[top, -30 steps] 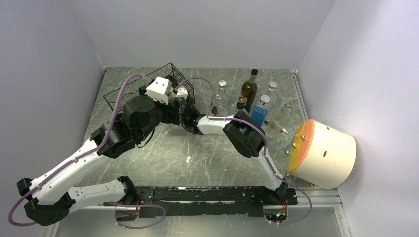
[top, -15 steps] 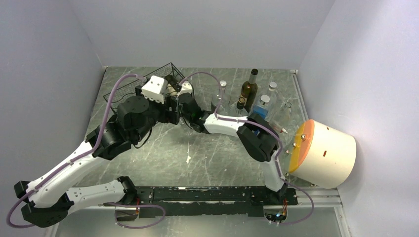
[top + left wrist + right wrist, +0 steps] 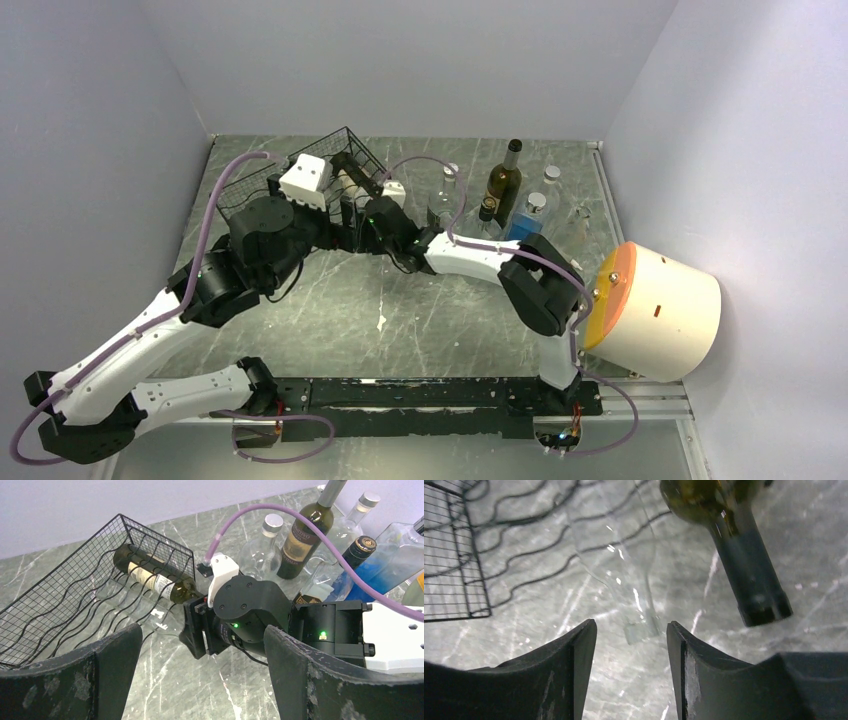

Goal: Put the wine bottle on the wine rack

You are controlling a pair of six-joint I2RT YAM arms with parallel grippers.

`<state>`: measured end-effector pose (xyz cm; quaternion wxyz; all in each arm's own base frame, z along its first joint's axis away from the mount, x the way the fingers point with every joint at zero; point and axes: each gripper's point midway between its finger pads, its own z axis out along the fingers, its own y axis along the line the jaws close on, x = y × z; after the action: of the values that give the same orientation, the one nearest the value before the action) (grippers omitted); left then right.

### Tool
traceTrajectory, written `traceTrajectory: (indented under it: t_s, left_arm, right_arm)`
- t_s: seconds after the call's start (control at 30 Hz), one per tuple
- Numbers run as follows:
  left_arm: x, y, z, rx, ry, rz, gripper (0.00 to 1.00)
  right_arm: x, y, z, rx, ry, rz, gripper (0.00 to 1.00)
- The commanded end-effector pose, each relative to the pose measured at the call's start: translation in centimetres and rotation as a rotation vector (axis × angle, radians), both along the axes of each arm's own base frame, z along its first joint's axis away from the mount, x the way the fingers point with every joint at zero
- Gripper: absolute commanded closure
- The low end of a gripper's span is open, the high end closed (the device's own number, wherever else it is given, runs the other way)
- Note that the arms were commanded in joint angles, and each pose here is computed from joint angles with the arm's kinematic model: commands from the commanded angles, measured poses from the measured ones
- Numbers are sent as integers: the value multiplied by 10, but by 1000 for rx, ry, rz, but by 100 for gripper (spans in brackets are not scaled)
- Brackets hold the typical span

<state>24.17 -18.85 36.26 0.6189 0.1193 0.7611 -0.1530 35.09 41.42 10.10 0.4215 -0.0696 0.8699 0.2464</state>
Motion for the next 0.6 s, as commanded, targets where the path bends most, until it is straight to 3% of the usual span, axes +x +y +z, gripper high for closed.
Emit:
traceTrajectory:
  t_s: [0.0,0.57]
  left_arm:
    - [1,1,-3,4,1,13,5]
    - [1,4,-4,15,1,23,5]
  right_arm:
    - [-9,-15,-25,-56,80,-56,44]
    - [3,3,-51,-43,142,-20,72]
